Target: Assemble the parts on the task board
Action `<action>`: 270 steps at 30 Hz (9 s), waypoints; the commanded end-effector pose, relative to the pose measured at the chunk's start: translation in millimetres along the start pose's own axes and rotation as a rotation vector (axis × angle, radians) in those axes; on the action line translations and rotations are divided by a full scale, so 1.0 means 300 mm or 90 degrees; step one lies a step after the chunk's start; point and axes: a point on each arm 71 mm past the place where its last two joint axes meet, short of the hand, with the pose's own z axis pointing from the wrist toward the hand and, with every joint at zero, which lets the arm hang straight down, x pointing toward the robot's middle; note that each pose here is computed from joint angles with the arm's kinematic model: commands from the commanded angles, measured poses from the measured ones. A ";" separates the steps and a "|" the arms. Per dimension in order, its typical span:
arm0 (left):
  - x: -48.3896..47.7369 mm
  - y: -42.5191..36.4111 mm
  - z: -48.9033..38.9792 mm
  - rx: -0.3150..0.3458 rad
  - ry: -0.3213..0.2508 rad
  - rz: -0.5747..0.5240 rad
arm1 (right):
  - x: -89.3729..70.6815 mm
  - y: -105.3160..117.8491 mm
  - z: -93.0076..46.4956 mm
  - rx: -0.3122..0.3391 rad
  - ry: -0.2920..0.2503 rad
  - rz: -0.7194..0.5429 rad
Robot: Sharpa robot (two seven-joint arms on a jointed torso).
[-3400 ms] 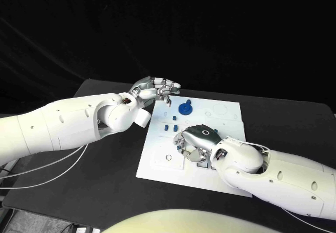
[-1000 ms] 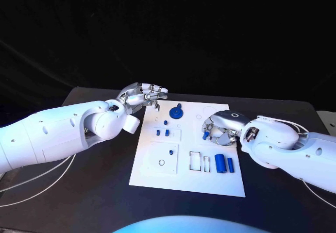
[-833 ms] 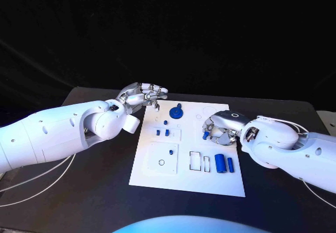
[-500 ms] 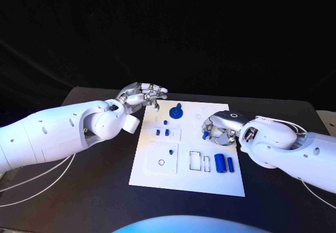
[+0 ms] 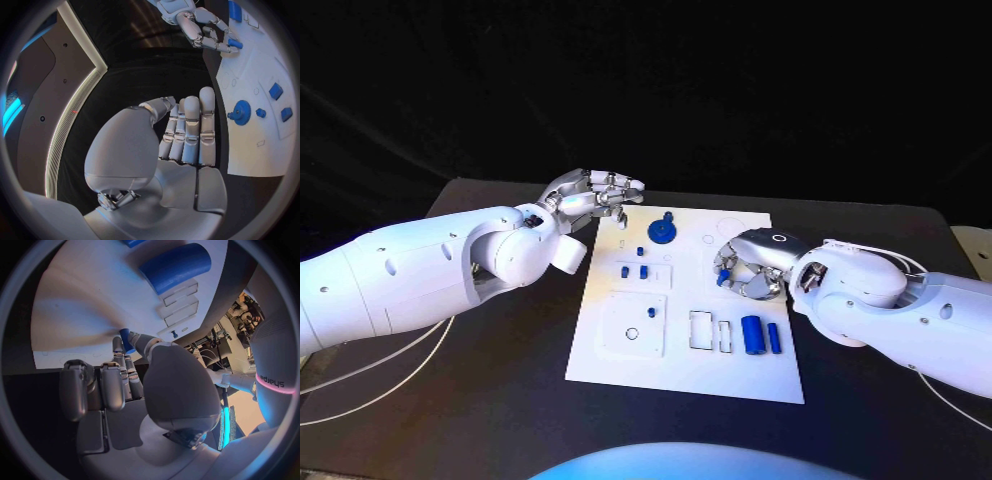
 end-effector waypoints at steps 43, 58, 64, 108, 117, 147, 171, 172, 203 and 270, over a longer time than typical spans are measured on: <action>-0.001 0.004 0.016 -0.002 0.006 0.000 | -0.118 0.278 -0.065 -0.138 -0.128 0.062; 0.011 0.008 0.034 0.000 0.009 -0.001 | 0.044 0.469 0.024 -0.223 -0.079 0.080; 0.015 0.007 0.035 0.000 0.011 -0.001 | 0.100 0.479 0.048 -0.220 -0.057 0.081; 0.017 0.005 0.027 -0.002 0.013 -0.002 | 0.174 0.465 0.086 -0.182 -0.008 0.034; 0.017 0.005 0.027 -0.002 0.013 -0.002 | 0.182 0.484 0.091 -0.181 -0.009 0.020; 0.004 0.005 0.020 -0.006 0.010 -0.001 | 0.134 0.482 0.001 -0.193 -0.120 0.085; -0.011 0.011 0.004 -0.010 0.003 0.002 | 0.039 -0.041 -0.354 0.164 -0.030 0.343; -0.011 0.012 0.003 -0.010 0.003 0.002 | 0.043 -0.046 -0.367 0.174 -0.029 0.331; -0.016 0.013 -0.007 -0.010 0.004 0.002 | 0.180 0.015 -0.338 0.211 -0.012 0.200; -0.012 0.011 -0.008 -0.007 0.002 0.002 | 0.204 0.171 -0.224 0.219 0.023 0.384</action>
